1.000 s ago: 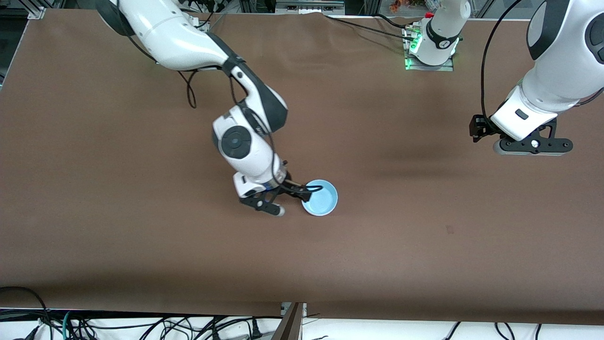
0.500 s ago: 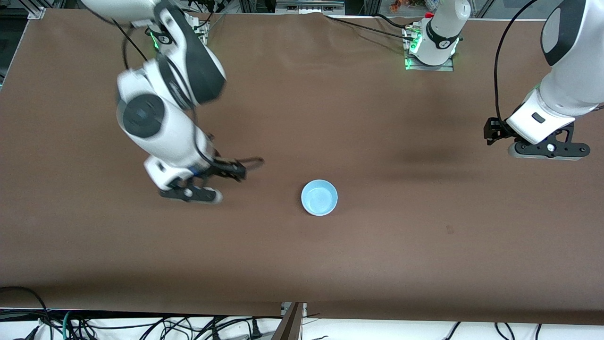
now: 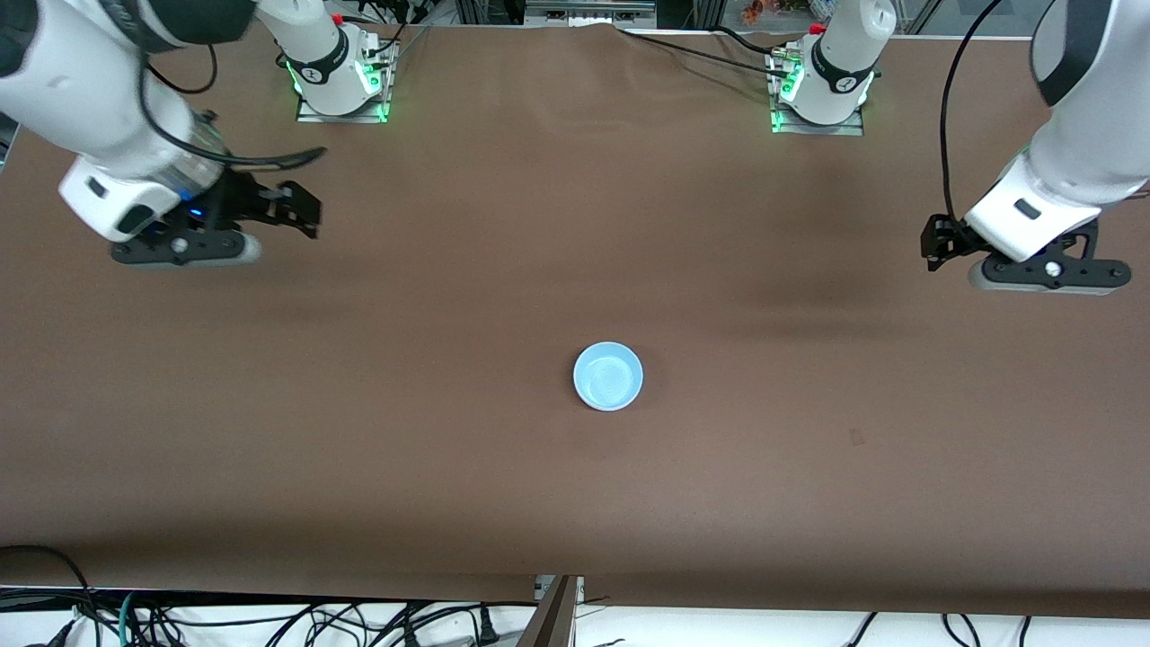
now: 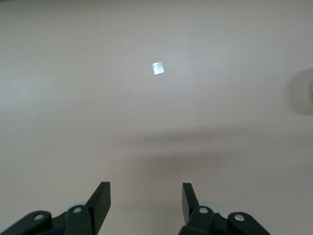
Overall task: Stack pink and blue bowls on white bowl
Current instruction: 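Open the right gripper to release the blue bowl on the stack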
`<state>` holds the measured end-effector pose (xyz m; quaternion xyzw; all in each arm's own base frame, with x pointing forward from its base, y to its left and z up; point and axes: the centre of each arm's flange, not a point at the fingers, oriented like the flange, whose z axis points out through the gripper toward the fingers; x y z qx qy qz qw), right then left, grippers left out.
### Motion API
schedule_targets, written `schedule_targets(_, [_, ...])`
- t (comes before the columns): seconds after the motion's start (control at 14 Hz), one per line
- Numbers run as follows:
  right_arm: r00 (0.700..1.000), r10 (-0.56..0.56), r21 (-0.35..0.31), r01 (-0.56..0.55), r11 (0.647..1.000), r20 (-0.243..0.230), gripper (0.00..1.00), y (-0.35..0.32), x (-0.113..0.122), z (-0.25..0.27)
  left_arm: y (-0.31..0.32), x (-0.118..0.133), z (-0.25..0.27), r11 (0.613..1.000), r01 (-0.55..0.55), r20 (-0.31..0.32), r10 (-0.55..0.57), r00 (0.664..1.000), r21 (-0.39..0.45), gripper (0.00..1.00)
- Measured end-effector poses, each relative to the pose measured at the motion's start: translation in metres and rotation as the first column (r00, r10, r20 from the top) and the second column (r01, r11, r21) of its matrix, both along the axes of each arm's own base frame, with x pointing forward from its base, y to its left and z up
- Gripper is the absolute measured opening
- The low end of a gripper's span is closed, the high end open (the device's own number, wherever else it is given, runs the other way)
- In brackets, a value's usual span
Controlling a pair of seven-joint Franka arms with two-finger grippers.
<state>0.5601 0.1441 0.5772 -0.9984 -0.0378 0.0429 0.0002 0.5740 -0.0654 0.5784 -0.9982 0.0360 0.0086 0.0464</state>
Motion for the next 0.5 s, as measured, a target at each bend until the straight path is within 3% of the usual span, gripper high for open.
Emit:
schedule_targets(0.29, [0.996,0.089,0.021,-0.088,0.996,-0.020,1.00,-0.052,-0.002,0.000,0.000,-0.008,0.054,0.999,-0.013,0.032,0.014,0.999,-0.043,0.99])
schedule_targets(0.5, [0.995,0.099,0.023,-0.098,0.995,-0.012,1.00,-0.053,-0.002,0.004,-0.002,-0.006,0.049,0.999,-0.009,0.017,0.010,1.000,-0.041,1.00])
